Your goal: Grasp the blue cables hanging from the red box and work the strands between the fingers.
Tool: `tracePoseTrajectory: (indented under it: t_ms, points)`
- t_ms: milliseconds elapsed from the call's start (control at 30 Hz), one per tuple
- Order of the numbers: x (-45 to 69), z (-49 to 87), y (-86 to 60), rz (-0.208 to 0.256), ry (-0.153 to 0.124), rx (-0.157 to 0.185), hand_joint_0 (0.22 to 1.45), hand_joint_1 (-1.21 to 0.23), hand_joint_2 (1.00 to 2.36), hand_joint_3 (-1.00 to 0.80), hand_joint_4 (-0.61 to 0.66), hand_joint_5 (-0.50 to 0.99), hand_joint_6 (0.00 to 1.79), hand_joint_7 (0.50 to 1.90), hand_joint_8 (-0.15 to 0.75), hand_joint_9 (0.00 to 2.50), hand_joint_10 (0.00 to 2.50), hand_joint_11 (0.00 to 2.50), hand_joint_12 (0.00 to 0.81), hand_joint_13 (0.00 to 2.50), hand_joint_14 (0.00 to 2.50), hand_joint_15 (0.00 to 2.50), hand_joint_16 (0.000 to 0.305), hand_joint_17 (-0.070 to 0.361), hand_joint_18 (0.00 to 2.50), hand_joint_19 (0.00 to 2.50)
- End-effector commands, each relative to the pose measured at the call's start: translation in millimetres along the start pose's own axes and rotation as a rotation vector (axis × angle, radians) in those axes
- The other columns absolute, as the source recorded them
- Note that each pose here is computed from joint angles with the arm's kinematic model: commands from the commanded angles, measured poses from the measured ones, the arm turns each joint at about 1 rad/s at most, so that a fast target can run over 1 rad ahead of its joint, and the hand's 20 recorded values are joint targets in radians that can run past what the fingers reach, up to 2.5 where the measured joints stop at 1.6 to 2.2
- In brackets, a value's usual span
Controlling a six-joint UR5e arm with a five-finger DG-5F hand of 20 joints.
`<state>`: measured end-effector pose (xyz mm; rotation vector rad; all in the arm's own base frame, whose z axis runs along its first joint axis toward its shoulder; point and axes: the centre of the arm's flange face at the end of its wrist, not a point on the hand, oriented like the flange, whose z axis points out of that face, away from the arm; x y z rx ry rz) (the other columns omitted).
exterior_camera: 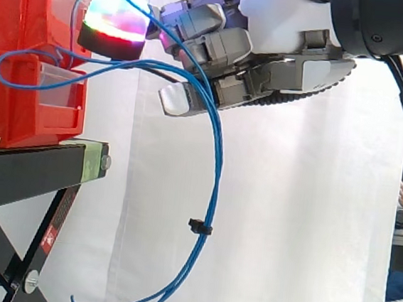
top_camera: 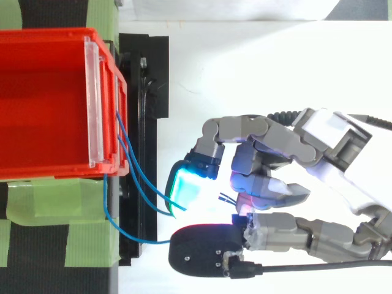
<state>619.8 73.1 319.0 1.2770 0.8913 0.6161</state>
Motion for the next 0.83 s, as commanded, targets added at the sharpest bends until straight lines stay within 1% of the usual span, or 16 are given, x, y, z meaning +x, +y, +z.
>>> tracePoseTrajectory:
  t_ms: [0,433,700,800]
  points:
    - [0.2,0.1,0.2,0.001,0.001,-0.001,0.86,-0.68,1.02,-0.27,0.26,0.17,0.76,1.3,0.497,0.39,2.5,2.5,0.54,0.75,2.5,1.66,0.06,0.134,1.15,0.79]
    - [0.2,0.1,0.2,0.001,0.001,-0.001,0.86,-0.68,1.02,-0.27,0.25,0.17,0.76,1.3,0.494,0.38,2.5,2.5,0.541,0.75,2.5,1.67,0.06,0.134,1.15,0.76]
    - [0.2,0.1,0.2,0.001,0.001,-0.001,0.86,-0.68,1.02,-0.27,0.25,0.17,0.77,1.29,0.498,0.38,2.5,2.5,0.541,0.75,2.5,1.67,0.06,0.135,1.16,0.79]
    - [0.0,-0.2,-0.5,0.0,0.001,0.0,0.87,-0.68,1.02,-0.28,0.25,0.17,0.77,1.3,0.496,0.38,2.5,2.5,0.539,0.75,2.5,1.64,0.06,0.135,1.16,0.79]
